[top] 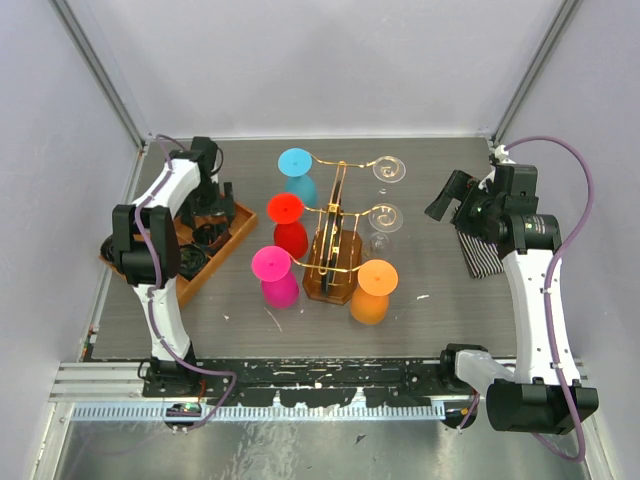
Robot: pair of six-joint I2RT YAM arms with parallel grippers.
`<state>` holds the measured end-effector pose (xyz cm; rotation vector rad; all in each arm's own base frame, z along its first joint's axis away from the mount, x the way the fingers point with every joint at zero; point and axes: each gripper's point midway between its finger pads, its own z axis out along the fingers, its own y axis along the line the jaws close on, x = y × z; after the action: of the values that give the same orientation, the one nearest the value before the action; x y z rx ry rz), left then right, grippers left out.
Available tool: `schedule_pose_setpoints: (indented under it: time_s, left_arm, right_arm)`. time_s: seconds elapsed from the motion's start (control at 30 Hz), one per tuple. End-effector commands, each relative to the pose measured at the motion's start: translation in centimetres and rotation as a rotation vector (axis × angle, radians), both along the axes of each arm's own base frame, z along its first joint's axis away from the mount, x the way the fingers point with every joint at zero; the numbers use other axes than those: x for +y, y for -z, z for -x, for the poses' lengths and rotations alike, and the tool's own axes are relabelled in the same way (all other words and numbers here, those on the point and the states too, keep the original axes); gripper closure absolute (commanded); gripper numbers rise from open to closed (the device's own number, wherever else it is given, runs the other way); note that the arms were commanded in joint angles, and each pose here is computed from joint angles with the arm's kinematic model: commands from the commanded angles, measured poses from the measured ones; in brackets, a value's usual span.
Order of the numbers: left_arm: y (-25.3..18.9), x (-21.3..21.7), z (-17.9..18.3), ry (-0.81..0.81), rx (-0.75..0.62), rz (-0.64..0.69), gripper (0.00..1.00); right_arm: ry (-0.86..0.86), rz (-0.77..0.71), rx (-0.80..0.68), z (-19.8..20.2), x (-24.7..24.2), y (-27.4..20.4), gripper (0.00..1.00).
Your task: Take the wine glass off the wine glass rack
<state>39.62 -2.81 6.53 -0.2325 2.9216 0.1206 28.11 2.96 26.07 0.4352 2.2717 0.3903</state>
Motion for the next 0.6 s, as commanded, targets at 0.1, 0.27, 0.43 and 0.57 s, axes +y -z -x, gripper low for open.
schedule_pose_setpoints:
  time_s: [0.1,0.27,0.43,0.57]
  left_arm:
    - [0.9,1.6,-0.5,-0.018,0.022,-0.091,0.01]
    - [2.8,1.3,-1.0,-0.036,0.050,-0.078,0.01]
    - [4.0,1.2,-2.1,-0.080,0.055,-0.070,0.01]
    - [4.0,2.3,-4.0,-0.178,0.004,-0.048,0.01]
  right_arm:
    - [-0.019,0.020,-0.056,0.1,0.1,-1.0,0.00]
    - [-0.018,0.023,-0.054,0.1,0.0,-1.0,0.00]
    - [-0.018,0.024,-0.055,0.2,0.0,-1.2,0.00]
    - [-0.019,0.026,-0.046,0.3,0.0,-0.9,0.00]
